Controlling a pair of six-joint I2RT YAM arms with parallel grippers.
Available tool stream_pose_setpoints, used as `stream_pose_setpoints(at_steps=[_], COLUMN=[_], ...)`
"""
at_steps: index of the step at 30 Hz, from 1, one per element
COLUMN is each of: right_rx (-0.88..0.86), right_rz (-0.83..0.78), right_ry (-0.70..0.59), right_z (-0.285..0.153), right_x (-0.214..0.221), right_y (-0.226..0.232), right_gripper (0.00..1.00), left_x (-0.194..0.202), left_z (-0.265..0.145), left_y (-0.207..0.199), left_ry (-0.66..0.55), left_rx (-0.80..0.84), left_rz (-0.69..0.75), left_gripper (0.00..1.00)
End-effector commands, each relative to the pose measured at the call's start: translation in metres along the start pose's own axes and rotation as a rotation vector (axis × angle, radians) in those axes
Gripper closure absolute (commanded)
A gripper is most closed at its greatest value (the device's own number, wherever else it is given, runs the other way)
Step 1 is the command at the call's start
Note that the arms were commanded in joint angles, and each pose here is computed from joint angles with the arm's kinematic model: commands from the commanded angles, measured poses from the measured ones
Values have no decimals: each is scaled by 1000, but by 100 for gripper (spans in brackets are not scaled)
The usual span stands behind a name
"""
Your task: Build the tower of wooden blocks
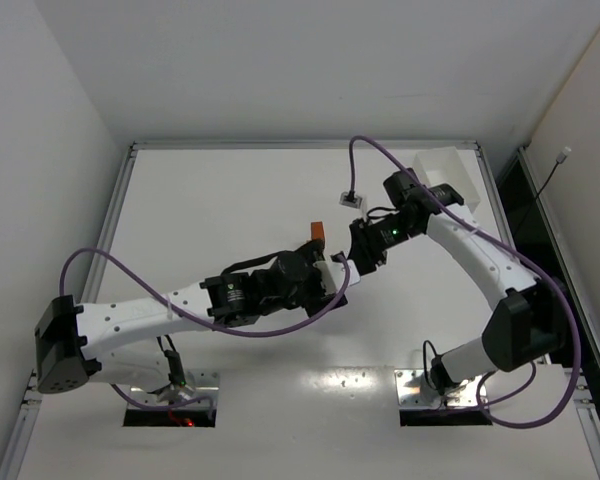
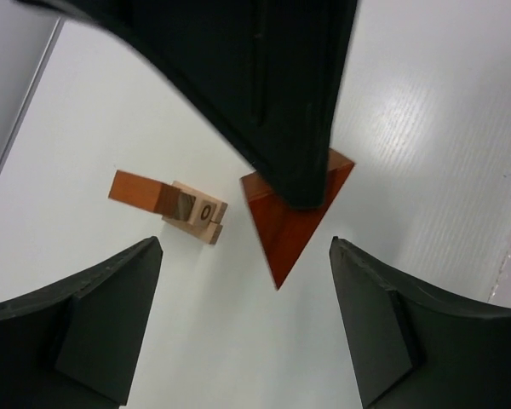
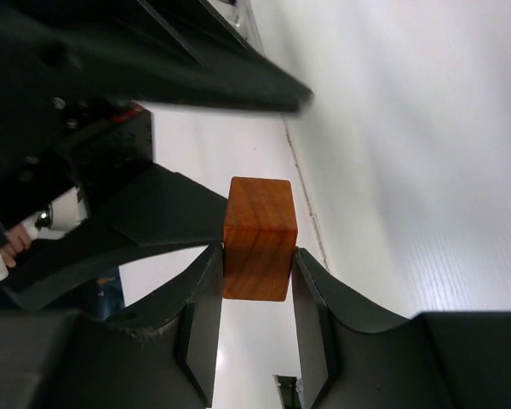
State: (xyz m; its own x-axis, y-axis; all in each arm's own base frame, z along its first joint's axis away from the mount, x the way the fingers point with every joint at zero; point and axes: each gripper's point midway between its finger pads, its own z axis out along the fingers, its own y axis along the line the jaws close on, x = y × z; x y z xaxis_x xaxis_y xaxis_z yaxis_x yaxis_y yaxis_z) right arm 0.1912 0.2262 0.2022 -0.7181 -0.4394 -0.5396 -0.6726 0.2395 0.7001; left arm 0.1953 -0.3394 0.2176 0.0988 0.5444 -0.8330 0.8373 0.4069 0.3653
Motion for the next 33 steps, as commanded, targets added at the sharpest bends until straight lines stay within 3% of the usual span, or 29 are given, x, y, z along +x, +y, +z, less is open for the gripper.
stream_pose_setpoints(at_steps=[1,3,7,9,11,14,22,24,33], right_rx=[34,86,259,425,607,745,1022,1053,1096], right_rz=[-61,-24,50,129,87,111,210,200,140], right_ry=[-46,-67,-181,-252,-398,-583,-694,-741,-704], right_z=[-5,-10,-24,-36,-58,-70,-59,-49,-5], right_x=[-7,-12,-36,-48,-75,-103,-130,-136,-140], right_y=[-1,-9,-40,-62,-75,-82,-101,-102,-105], right_gripper=[100,100,100,100,100,100,100,100,100], left_x=[-33,-22,2,15,32,55,107,129,173], left_z=[-23,-27,-44,-60,-76,-94,-104,-101,-101], left_y=[28,44,99,130,163,202,232,231,237], left_ry=[-88,-55,32,96,146,207,336,378,430], left_rx=[-118,-192,-406,-542,-659,-764,-817,-823,-819], left_rz=[-111,-148,-250,-271,-319,-434,-628,-679,-819], left_gripper=[22,19,0,0,0,0,0,0,0])
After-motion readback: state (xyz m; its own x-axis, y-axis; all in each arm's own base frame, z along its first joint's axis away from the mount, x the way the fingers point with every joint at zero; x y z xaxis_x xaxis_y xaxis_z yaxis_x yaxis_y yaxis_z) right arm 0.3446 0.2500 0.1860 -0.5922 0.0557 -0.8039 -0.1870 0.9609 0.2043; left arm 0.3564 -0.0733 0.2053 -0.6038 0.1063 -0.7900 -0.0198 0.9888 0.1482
